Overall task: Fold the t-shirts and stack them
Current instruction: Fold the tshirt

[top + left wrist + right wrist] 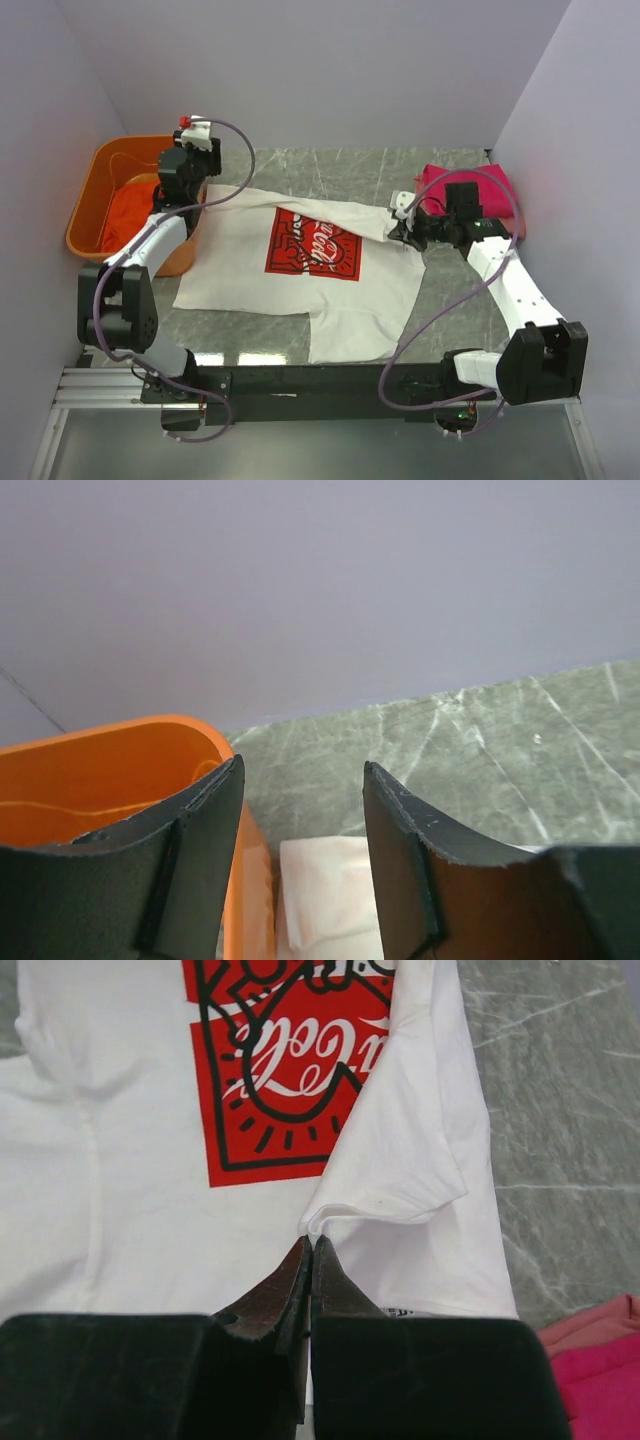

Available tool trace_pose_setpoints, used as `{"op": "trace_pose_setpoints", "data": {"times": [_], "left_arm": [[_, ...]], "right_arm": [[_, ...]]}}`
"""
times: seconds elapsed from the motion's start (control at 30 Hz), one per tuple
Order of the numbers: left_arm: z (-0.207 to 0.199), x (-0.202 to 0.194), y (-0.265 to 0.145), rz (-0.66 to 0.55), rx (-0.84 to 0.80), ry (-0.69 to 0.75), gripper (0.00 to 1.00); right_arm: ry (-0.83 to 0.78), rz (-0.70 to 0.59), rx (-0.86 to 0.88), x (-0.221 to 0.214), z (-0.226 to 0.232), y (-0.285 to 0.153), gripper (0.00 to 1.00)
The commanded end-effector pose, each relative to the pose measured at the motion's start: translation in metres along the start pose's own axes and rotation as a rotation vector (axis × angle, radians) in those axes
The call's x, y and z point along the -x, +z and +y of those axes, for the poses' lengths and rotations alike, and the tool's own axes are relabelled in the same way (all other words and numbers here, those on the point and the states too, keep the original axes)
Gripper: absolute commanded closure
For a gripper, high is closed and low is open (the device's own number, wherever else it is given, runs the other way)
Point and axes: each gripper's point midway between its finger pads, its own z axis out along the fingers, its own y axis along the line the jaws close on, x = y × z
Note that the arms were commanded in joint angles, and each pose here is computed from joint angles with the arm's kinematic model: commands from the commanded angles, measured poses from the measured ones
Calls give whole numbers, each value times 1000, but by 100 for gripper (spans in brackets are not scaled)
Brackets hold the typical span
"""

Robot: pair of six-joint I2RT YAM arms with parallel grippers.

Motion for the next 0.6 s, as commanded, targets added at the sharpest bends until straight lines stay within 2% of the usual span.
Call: {"op": "trace_pose_setpoints", "data": {"times": [0.0, 0.17, 0.3, 0.53, 0.57], "left_arm": [[-5, 35, -13, -33, -45, -62, 44], [-13, 33, -35, 7, -83, -96, 44], [-18, 45, -56, -6, -115, -117, 44], [-23, 39, -87, 9, -137, -133, 43], [-26, 36, -90, 24, -141, -171, 43]], "right_arm": [[-103, 12, 67, -2, 24, -1, 100], [-131, 85, 89, -24, 40, 11, 100], [-139, 119, 64, -32, 38, 20, 100], [-100, 139, 36, -34, 27, 28, 100], [-100, 140, 34, -34, 26, 28, 100]]}}
